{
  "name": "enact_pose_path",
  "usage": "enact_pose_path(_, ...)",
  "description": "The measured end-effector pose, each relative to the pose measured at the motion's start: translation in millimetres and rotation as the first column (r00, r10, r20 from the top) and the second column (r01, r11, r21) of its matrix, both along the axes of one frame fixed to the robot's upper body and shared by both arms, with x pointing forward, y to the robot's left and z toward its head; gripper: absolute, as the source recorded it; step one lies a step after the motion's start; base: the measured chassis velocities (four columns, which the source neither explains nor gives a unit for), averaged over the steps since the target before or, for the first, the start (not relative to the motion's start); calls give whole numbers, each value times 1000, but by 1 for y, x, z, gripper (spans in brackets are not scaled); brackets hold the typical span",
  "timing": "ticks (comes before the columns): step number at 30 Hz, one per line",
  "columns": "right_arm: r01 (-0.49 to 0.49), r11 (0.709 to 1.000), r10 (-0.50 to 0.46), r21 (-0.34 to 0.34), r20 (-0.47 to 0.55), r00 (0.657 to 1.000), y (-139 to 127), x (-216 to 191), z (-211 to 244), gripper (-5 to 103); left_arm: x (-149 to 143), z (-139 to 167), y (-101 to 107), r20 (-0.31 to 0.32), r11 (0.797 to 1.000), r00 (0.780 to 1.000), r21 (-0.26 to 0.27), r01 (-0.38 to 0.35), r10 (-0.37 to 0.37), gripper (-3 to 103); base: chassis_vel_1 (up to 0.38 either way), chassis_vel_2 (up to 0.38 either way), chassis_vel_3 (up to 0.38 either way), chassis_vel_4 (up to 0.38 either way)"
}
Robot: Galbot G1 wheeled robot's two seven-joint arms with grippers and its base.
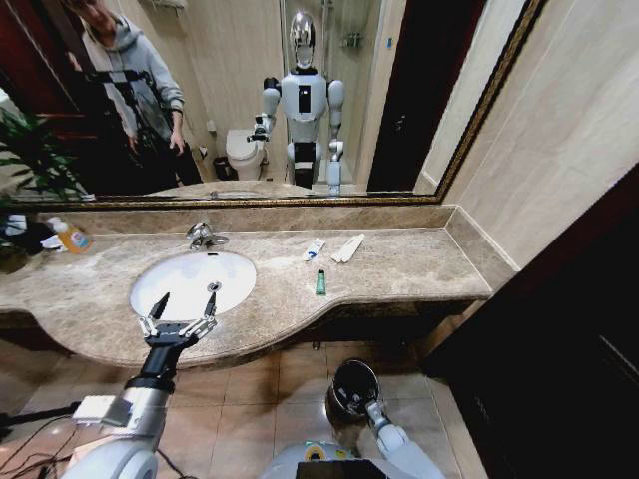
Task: Pick up the trash from the sink and place it in the trash bin.
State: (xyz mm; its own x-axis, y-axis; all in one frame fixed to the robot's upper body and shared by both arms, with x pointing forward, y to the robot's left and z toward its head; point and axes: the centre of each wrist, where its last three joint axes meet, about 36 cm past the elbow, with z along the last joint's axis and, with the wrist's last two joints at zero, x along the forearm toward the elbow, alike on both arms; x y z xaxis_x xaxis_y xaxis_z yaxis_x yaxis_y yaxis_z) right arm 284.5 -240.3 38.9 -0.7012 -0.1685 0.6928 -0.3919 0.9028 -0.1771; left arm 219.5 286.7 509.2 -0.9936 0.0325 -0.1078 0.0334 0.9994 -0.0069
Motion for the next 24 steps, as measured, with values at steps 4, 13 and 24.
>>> enact_pose_path(4, 3, 1000, -3, 1, 2, 1000, -1, -6, 0, 100, 0, 0, 0, 0, 1000, 1000, 0, 0, 0, 100, 0, 0, 0, 0)
enact_pose_path(13, 42, 998, -43, 54, 22, 999, 6, -18, 16, 100, 0, 0, 0, 0, 1000, 1000, 0, 0, 0, 100, 0, 0, 0, 0)
enact_pose_path(24, 143, 965, -173, 218, 123, 977, -6, -41, 93, 100, 0, 0, 0, 0, 1000, 1000, 0, 0, 0, 100, 0, 0, 0, 0)
